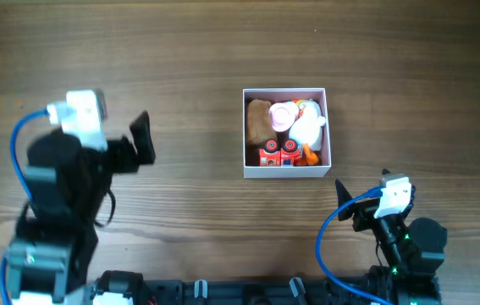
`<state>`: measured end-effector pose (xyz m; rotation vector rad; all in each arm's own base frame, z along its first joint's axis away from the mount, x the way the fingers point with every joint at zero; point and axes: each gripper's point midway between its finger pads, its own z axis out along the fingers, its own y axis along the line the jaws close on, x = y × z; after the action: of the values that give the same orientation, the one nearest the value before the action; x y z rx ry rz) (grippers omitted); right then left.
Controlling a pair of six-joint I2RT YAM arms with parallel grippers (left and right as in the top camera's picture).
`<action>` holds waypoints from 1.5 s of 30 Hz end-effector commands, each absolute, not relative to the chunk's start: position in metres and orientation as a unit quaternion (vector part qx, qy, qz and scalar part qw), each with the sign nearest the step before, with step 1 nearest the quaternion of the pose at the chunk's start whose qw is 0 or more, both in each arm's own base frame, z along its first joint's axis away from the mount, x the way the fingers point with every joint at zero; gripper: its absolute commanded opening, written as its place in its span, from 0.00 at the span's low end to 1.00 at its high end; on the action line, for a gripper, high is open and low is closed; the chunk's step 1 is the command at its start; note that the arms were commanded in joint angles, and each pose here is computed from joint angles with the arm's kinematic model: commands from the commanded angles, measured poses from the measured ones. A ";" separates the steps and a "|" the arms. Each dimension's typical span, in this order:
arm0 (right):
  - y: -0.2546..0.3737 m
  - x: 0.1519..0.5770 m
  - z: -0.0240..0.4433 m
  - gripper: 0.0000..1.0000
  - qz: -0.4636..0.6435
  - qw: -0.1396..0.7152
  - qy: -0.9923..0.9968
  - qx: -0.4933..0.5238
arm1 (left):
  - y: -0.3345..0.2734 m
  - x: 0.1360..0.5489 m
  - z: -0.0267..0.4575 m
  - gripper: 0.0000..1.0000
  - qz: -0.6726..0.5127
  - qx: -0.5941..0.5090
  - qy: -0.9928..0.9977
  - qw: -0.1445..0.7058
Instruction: Pack container
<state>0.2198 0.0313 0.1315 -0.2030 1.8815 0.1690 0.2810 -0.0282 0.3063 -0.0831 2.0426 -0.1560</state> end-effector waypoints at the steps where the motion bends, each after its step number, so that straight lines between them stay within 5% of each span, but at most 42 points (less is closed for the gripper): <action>1: 0.033 0.219 0.135 1.00 0.080 0.588 0.801 -0.085 | -0.024 0.257 0.259 1.00 -0.062 -0.024 0.851 0.521; 19: 0.033 0.219 0.135 1.00 0.080 0.588 0.800 -0.085 | -0.031 0.219 0.157 1.00 -0.089 -0.009 0.856 0.509; 45: 0.033 0.219 0.135 1.00 0.080 0.588 0.800 -0.085 | -0.035 0.223 0.120 1.00 -0.103 -0.001 0.822 0.561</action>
<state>0.2198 0.0313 0.1319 -0.2030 1.8793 0.1687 0.2222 -0.0332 0.1172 -0.0311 1.9756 -0.2389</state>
